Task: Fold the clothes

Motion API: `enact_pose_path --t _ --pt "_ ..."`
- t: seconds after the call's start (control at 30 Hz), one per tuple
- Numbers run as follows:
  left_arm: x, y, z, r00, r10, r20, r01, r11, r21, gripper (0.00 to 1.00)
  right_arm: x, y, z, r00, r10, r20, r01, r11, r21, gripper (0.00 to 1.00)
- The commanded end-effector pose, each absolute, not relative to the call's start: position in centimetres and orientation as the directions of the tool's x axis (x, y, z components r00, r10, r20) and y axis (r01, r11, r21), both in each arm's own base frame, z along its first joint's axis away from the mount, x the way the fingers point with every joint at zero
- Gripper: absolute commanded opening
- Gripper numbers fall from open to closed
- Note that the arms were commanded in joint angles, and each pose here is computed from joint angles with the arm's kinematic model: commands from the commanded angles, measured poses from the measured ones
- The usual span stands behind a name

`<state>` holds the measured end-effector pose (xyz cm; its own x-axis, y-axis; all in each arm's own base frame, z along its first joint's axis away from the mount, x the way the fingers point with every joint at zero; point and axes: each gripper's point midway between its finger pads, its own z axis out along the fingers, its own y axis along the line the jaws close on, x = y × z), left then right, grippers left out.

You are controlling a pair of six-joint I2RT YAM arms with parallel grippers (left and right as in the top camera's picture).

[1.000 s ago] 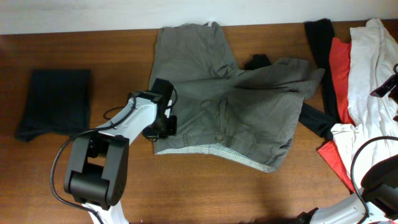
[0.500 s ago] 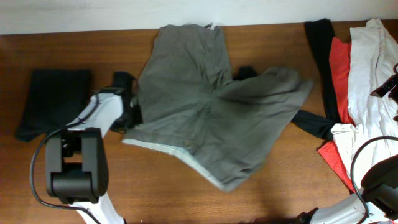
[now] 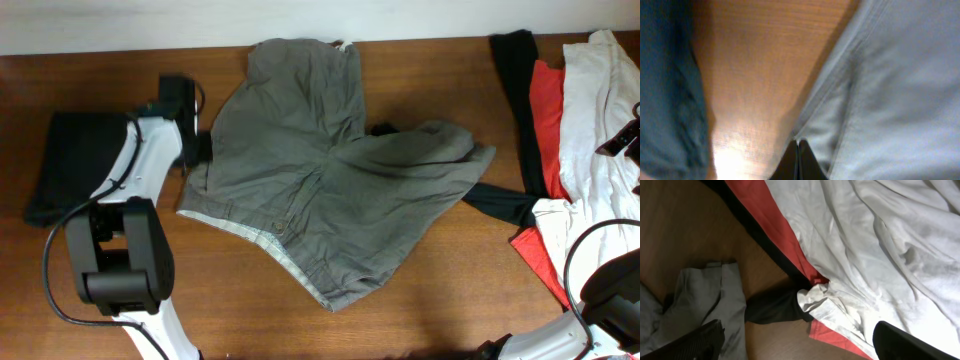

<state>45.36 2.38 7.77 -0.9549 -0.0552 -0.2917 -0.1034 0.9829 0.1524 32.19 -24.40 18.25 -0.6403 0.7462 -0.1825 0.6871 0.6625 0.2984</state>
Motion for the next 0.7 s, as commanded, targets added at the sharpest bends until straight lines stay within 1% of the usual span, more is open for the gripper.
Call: enact_pose_path --t 0.0,0.1,0.2,0.43,0.53,0.67 --pt "47.2 -2.6 12.4 -0.930 -0.020 -0.366 -0.015 1.000 -0.015 0.00 32.4 -24.1 18.2 -0.650 0.738 -0.181 0.676 0.671 0.305 0.99" --pt "47.1 -7.6 13.1 -0.929 0.009 -0.371 0.085 0.978 -0.188 0.00 32.4 -24.1 18.2 -0.651 0.737 -0.181 0.676 0.671 0.305 0.99" --pt "46.0 -11.2 12.9 -0.939 0.044 -0.341 0.142 0.953 -0.267 0.00 32.4 -24.1 18.2 -0.650 0.738 -0.181 0.676 0.671 0.305 0.99" --pt "43.7 -17.8 10.9 -0.944 0.165 -0.287 0.247 0.928 -0.278 0.01 32.4 -24.1 18.2 -0.650 0.738 -0.182 0.676 0.670 0.305 0.99" --pt "43.5 -19.3 10.2 -0.934 0.204 -0.292 0.280 0.927 -0.248 0.02 32.4 -24.1 18.2 -0.650 0.738 -0.182 0.676 0.670 0.305 0.99" --pt "44.8 -20.0 10.2 -0.933 0.146 -0.330 0.237 0.938 -0.252 0.02 32.4 -24.1 18.2 -0.650 0.738 -0.181 0.675 0.670 0.309 0.99"
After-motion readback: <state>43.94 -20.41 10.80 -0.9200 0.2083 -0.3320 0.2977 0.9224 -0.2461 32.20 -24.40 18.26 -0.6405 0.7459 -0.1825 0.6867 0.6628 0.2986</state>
